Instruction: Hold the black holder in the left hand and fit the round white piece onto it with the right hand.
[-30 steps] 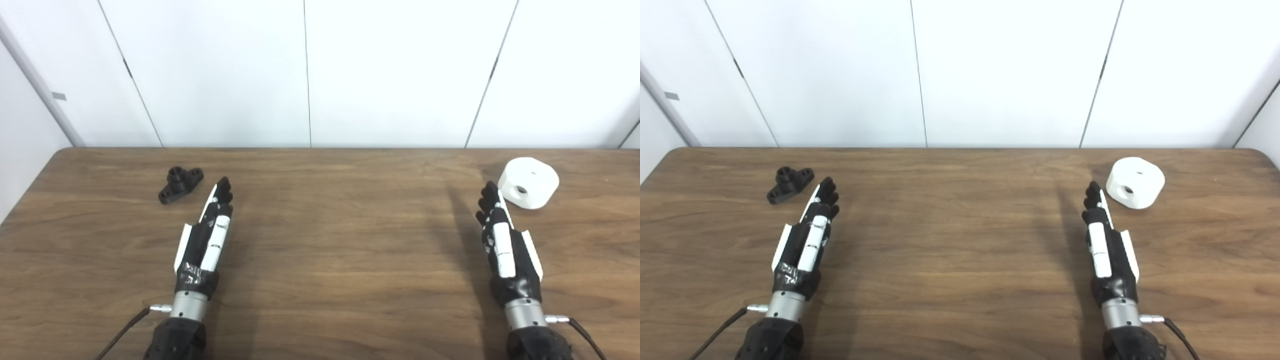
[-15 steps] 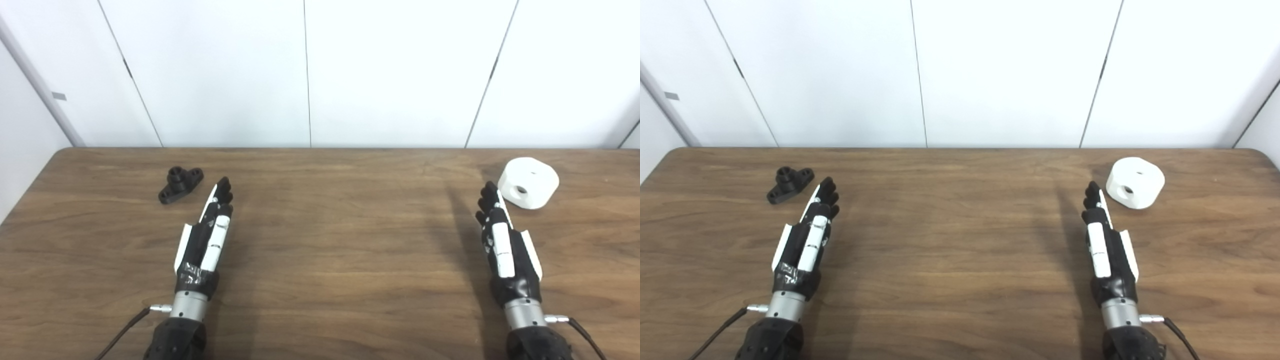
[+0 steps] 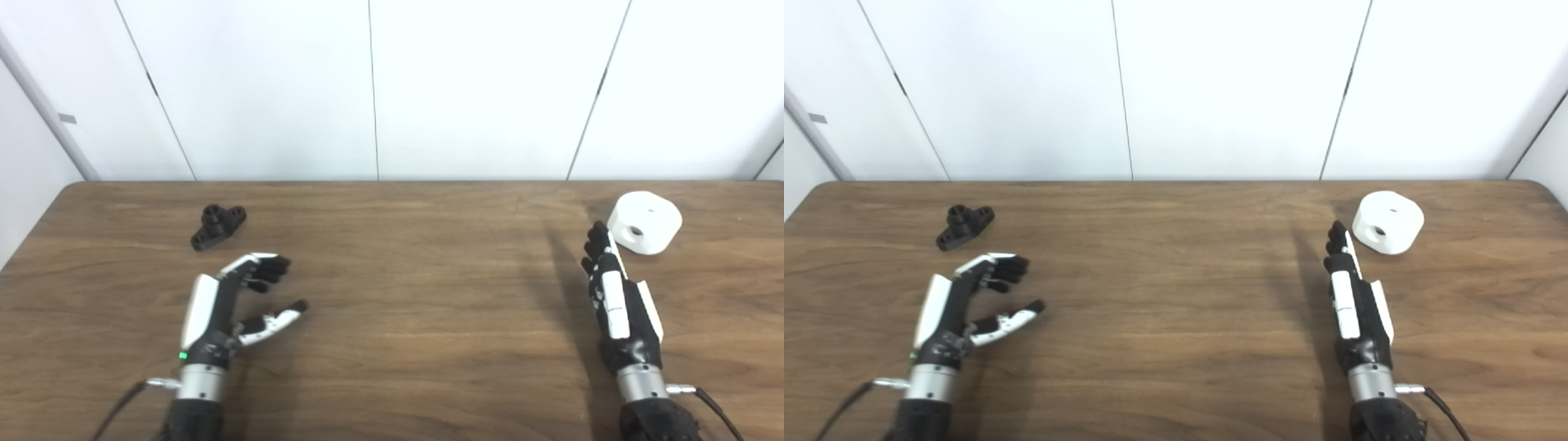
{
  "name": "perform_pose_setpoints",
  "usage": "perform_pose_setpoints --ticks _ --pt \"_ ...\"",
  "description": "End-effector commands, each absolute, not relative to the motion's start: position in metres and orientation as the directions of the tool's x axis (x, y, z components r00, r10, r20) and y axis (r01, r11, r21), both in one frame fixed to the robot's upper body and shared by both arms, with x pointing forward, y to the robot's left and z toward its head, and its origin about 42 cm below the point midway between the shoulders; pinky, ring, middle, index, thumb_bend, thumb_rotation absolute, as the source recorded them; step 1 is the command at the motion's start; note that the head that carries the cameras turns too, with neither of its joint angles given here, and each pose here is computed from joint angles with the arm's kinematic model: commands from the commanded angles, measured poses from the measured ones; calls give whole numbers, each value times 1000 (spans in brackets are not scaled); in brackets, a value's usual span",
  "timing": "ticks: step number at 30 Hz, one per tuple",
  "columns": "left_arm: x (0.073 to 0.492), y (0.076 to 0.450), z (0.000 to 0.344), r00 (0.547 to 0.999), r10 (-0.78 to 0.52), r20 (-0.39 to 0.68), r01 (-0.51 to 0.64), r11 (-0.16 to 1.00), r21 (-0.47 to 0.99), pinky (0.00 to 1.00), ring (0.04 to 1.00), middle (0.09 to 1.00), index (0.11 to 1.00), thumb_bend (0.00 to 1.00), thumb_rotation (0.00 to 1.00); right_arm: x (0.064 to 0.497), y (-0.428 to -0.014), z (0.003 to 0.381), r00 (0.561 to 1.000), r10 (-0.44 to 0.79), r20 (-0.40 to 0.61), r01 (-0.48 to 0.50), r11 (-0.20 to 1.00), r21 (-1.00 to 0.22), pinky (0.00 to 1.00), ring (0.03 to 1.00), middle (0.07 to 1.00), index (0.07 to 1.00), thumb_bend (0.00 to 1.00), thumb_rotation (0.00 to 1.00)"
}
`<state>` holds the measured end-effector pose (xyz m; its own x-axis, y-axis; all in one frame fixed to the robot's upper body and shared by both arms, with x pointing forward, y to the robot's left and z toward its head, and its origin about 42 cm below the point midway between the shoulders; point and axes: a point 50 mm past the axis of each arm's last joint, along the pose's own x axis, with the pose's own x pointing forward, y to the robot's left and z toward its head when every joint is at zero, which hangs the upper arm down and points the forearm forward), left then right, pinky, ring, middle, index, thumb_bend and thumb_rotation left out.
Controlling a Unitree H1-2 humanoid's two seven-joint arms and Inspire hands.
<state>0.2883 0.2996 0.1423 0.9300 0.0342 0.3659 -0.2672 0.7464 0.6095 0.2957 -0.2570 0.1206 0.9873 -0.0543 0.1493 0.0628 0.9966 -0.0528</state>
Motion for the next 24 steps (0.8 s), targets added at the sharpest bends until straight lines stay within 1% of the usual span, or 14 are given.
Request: perform_pose_setpoints --ticks 1,4,8,11,13,15,16,19,20,21,22,24 --pt "295 313 167 860 0 509 -372 684 628 508 550 575 571 810 0 293 -259 113 988 -55 145 62 997 -46 1000 1000 1000 1000 465 1000" --pt "294 329 171 828 5 561 -430 647 629 503 550 567 561 842 0 293 -259 113 988 -53 147 60 997 -46 1000 1000 1000 1000 453 1000" --pt "295 346 176 795 28 606 -488 621 613 518 566 583 574 828 0 293 -259 114 988 -53 148 60 997 -47 1000 1000 1000 1000 455 1000" --pt "298 362 179 772 74 631 -545 589 597 524 577 594 586 822 2 293 -259 113 989 -49 143 56 997 -45 1000 1000 1000 1000 438 1000" --pt "302 372 179 758 98 645 -580 552 599 520 582 606 600 823 41 293 -259 113 989 -50 142 57 998 -40 1000 1000 1000 1000 430 1000" --pt "305 381 178 757 131 640 -596 538 596 543 611 635 624 820 75 293 -259 112 989 -52 142 58 998 -38 1000 1000 1000 1000 429 1000" --pt "307 385 177 757 149 637 -602 539 590 578 643 659 644 816 89 294 -260 112 989 -52 142 58 998 -38 1000 1000 1000 1000 442 1000" --pt "314 396 175 757 219 616 -613 562 555 620 712 722 696 824 116 294 -261 112 987 -53 149 58 998 -34 1000 1000 1000 1000 445 1000" --pt "317 400 174 767 245 593 -609 569 552 631 730 740 714 823 130 294 -262 112 987 -52 152 57 998 -31 1000 1000 1000 1000 444 1000" --pt "321 404 173 782 270 562 -598 580 553 663 763 775 760 819 165 295 -262 111 987 -51 151 56 998 -25 1000 1000 1000 1000 442 1000" --pt "325 409 172 798 292 527 -585 586 561 714 807 819 814 821 209 295 -263 111 988 -50 148 54 998 -22 1000 1000 1000 1000 440 1000" --pt "330 415 170 820 315 477 -563 590 579 760 848 863 872 832 290 295 -263 111 988 -50 144 54 998 -20 1000 1000 1000 1000 432 1000"
